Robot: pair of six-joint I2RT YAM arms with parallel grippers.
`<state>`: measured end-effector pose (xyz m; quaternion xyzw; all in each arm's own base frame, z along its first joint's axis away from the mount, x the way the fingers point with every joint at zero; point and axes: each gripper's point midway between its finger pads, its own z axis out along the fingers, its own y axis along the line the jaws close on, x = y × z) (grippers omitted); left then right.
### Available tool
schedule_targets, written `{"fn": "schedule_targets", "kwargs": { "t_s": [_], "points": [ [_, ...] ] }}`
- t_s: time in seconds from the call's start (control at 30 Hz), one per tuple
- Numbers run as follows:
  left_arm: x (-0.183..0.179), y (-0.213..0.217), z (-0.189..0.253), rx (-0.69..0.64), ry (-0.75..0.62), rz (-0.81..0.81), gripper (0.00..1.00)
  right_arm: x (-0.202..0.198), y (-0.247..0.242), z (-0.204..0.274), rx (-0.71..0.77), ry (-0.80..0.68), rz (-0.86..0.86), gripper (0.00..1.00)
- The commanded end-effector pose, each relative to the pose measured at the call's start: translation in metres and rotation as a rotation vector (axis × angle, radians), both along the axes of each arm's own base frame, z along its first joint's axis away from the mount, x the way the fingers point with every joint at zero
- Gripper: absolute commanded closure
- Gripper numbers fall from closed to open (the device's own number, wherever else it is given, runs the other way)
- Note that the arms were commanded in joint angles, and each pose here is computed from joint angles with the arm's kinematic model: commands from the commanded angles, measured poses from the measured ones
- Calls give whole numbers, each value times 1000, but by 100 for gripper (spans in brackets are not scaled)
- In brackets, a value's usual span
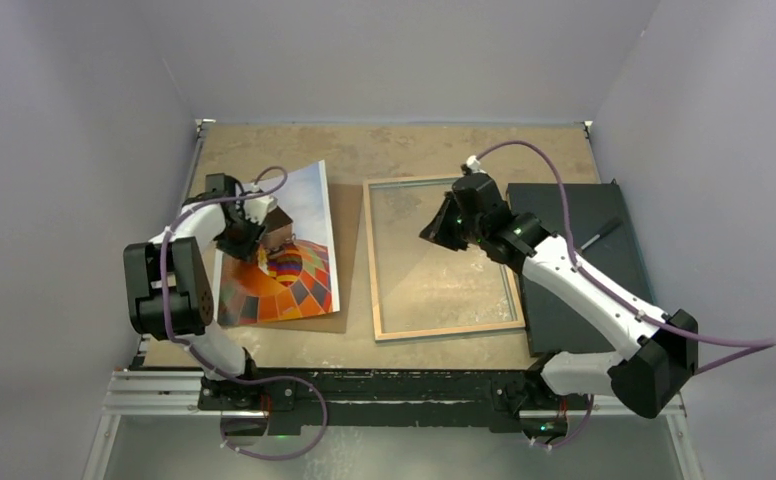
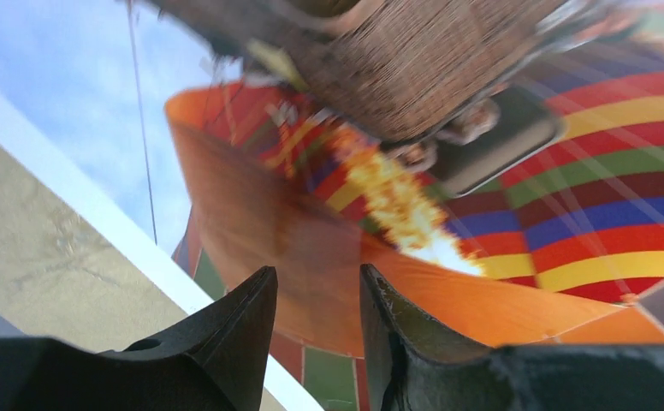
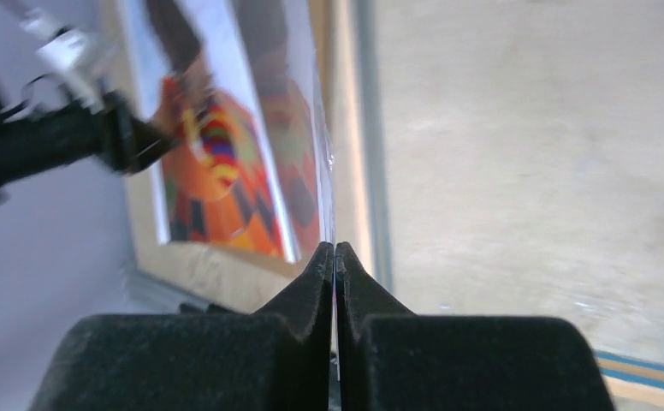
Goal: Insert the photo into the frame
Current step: Move the photo frame item to the center of the board.
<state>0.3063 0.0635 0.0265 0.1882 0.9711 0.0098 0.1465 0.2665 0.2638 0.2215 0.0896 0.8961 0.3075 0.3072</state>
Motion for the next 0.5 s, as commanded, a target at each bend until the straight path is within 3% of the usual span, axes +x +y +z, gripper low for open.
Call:
{"fn": "schedule_targets", "kwargs": {
  "t_s": [0.0, 0.2, 0.47],
  "points": [
    [34, -31, 35, 13, -96, -48, 60, 5, -59, -36, -148, 62, -172, 100],
    [53, -88, 52, 20, -135, -151, 60, -12, -114, -84, -296, 162, -310, 100],
    [52, -138, 47, 55, -133, -251, 59, -43, -157, -129, -283, 237, -521, 100]
  ]
}}
